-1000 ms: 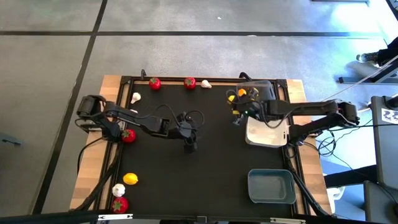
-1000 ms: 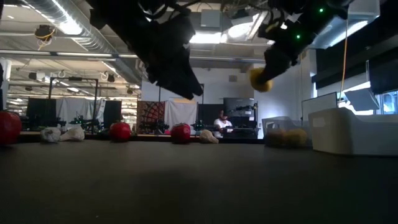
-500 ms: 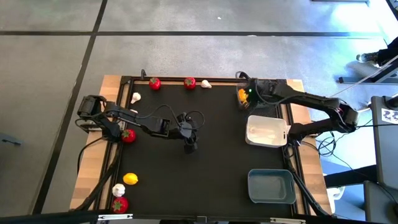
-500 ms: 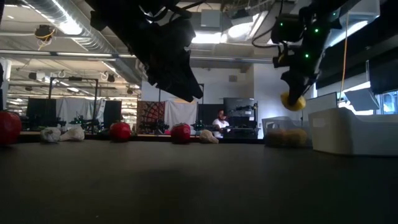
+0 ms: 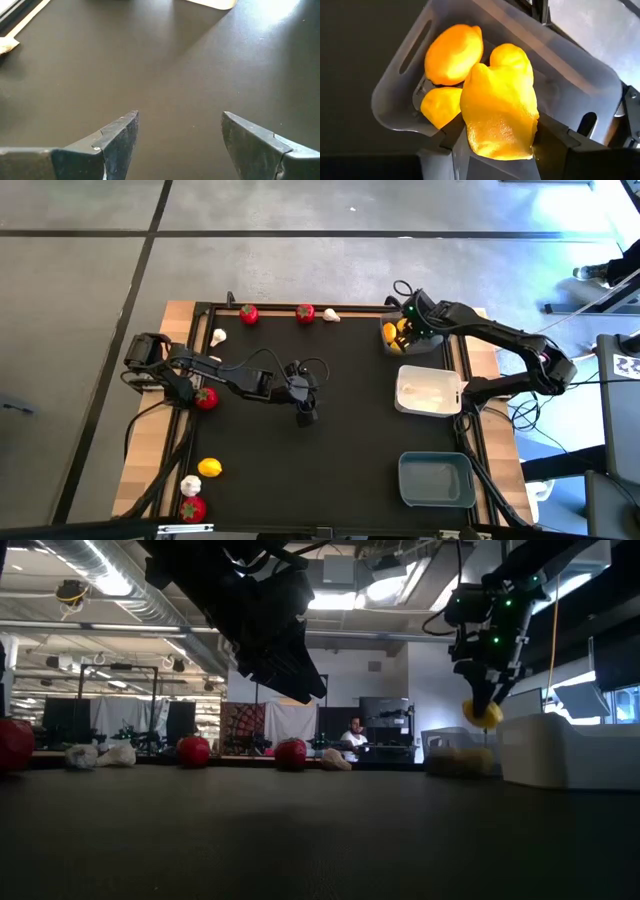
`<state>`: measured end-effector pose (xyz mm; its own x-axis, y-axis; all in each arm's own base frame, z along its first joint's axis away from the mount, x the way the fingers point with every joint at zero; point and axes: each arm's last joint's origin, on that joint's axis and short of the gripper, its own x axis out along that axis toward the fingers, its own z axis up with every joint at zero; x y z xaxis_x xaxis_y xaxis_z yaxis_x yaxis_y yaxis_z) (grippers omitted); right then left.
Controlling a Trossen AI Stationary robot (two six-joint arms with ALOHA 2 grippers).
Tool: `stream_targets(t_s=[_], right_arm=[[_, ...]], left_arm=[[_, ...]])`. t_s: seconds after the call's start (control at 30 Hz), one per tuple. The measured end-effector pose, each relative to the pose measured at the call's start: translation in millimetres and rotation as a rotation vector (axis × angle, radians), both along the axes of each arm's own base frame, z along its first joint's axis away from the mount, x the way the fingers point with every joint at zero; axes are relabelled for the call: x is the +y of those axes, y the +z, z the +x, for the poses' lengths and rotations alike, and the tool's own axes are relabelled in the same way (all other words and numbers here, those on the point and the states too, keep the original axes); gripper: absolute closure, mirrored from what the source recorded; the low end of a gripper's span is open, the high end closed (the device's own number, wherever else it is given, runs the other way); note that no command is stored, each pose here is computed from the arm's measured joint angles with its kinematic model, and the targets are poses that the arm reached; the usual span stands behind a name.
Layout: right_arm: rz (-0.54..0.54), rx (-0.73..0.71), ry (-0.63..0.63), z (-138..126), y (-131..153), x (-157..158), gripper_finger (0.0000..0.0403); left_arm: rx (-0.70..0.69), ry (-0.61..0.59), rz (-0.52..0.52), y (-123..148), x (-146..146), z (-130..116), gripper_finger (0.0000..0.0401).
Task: Sort produce into baskets
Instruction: Put the lemon into the black bin, then put the garlic into the white bin
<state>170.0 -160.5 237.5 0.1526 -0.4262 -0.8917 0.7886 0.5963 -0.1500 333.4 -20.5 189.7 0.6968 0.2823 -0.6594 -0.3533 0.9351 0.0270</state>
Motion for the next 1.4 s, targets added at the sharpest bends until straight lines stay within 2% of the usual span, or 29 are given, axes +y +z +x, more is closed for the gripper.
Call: stream_targets(t_s=[0.43,0.97,1.07,1.27,1.4], right_arm=[[0.090,0.129,-0.064,6,-31,-15,0.0239],[0.154,0.226,-0.051,12,-56,-21,0.0238],[0.154,0.226,-0.050,12,-56,-21,0.0220],[0.159,0.233,-0.045,12,-56,-20,0.0148],[0.173,0.252,-0.036,10,-56,-19,0.0116]], left_arm=[[0.009,-0.001,0.001,-1,0,-1,0.0125],[0.008,0.001,-0.001,-1,0,-1,0.0125],[0.008,0.001,-0.001,-1,0,-1,0.0125],[0.005,0.006,-0.006,-1,0,-1,0.0125],[-0.002,0.008,-0.008,0,0,0,0.0125]])
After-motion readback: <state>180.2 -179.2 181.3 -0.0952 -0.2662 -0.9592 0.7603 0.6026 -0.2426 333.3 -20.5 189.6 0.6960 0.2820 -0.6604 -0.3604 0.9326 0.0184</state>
